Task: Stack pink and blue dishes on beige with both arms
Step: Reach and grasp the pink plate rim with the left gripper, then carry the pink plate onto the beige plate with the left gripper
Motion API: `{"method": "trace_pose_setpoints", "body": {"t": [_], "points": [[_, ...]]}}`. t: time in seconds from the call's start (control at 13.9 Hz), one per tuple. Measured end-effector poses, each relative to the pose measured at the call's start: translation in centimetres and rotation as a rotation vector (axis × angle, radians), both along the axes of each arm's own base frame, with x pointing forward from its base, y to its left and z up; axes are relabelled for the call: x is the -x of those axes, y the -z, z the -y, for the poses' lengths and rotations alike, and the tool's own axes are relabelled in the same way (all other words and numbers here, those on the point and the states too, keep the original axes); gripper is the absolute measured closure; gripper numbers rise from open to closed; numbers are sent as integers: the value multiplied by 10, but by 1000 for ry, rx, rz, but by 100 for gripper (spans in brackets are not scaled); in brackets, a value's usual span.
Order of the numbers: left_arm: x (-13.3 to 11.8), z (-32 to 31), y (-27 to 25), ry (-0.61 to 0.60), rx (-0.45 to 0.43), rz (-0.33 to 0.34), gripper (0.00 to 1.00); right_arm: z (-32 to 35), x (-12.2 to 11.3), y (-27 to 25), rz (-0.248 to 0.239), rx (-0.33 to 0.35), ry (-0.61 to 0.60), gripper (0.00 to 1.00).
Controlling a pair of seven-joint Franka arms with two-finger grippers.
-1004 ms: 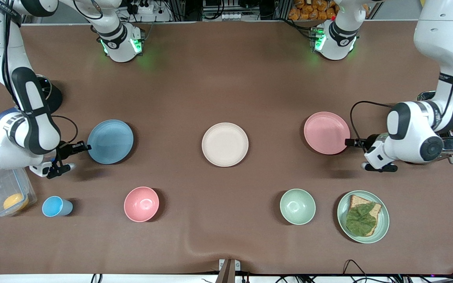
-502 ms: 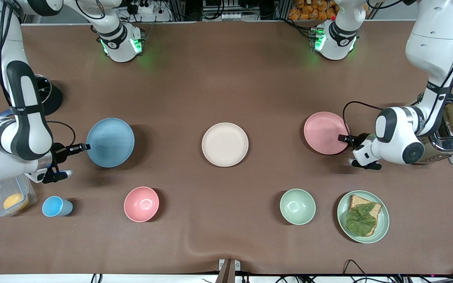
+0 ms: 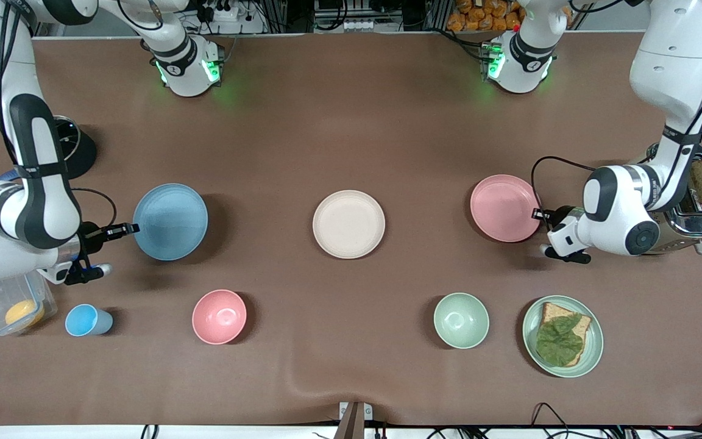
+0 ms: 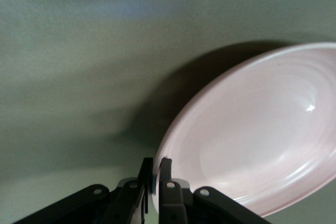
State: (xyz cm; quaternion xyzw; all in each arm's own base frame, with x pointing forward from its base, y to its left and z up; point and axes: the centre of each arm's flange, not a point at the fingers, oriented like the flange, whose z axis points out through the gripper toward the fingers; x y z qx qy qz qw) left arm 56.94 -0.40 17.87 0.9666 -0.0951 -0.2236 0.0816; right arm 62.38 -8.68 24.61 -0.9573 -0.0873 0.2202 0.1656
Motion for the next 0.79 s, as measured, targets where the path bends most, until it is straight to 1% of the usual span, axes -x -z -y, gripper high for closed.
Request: {"method": "trace_pose_setpoints", "body": {"t": [0.14,0.22,0.36,0.5,0.65,0.72,0.79], "points": [[-10,5,-20,4,13,-8,95,0,0,0,0,0,0,97],[-18,11,-34,2,33,-15,95,0,0,0,-1,0,0,97],[-33,29,-68,-2,91,-30,95,0,0,0,-1,0,0,97],[-49,51,-100,-13,164,-5,95,0,0,0,-1,0,0,97],[-56,83,-118,-24,246,14,95,0,0,0,-1,0,0,97],[-57,109,-120,-23,267,12,95,0,0,0,-1,0,0,97],[-57,141,-121,-22,264,14,95,0,0,0,-1,0,0,97]]}}
